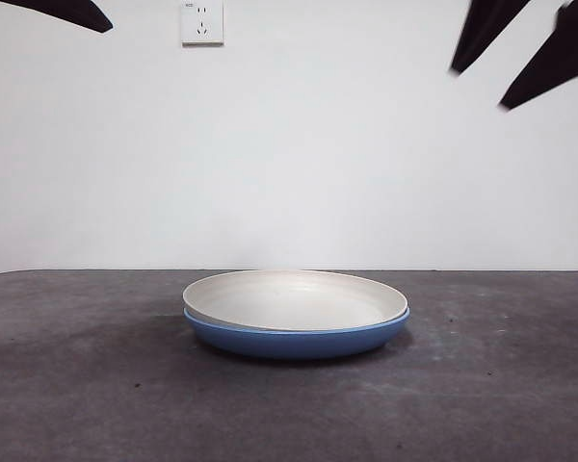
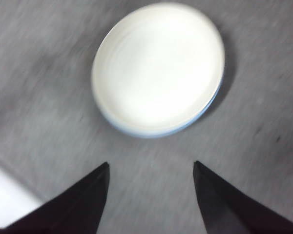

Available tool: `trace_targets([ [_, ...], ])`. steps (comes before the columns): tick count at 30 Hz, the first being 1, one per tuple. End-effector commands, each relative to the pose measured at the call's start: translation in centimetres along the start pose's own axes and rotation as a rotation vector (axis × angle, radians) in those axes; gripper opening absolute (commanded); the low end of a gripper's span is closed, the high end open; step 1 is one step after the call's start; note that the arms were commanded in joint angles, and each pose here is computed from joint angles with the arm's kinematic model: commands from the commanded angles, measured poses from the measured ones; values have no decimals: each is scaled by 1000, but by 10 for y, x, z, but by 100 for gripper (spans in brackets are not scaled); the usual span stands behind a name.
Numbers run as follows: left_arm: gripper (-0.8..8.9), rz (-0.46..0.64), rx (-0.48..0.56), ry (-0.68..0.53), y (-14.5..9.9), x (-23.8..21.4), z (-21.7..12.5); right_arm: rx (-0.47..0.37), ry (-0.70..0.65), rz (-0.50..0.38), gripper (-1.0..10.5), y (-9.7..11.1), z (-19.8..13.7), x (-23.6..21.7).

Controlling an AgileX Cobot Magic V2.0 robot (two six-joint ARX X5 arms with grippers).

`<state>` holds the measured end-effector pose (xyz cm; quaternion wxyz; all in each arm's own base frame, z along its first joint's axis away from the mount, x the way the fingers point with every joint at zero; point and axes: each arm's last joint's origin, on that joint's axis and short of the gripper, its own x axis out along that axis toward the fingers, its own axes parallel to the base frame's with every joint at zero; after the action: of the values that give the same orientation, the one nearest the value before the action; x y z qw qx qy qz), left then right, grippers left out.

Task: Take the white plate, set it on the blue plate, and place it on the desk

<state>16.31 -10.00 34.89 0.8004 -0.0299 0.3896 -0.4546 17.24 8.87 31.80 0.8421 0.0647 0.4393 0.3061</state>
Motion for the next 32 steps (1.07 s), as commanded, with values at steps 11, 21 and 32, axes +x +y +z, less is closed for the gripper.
trace_targets([
  [11, 401, -6, 2, 14, -1, 0, 1, -107, 73, 81, 273, 22, -30, -36],
  [21, 394, -6, -1, 17, -1, 0, 1, -106, 76, 80, 272, 22, -30, -36],
  [32, 15, -6, 1, 15, -1, 0, 1, -130, 75, 81, 12, 22, -30, -36],
])
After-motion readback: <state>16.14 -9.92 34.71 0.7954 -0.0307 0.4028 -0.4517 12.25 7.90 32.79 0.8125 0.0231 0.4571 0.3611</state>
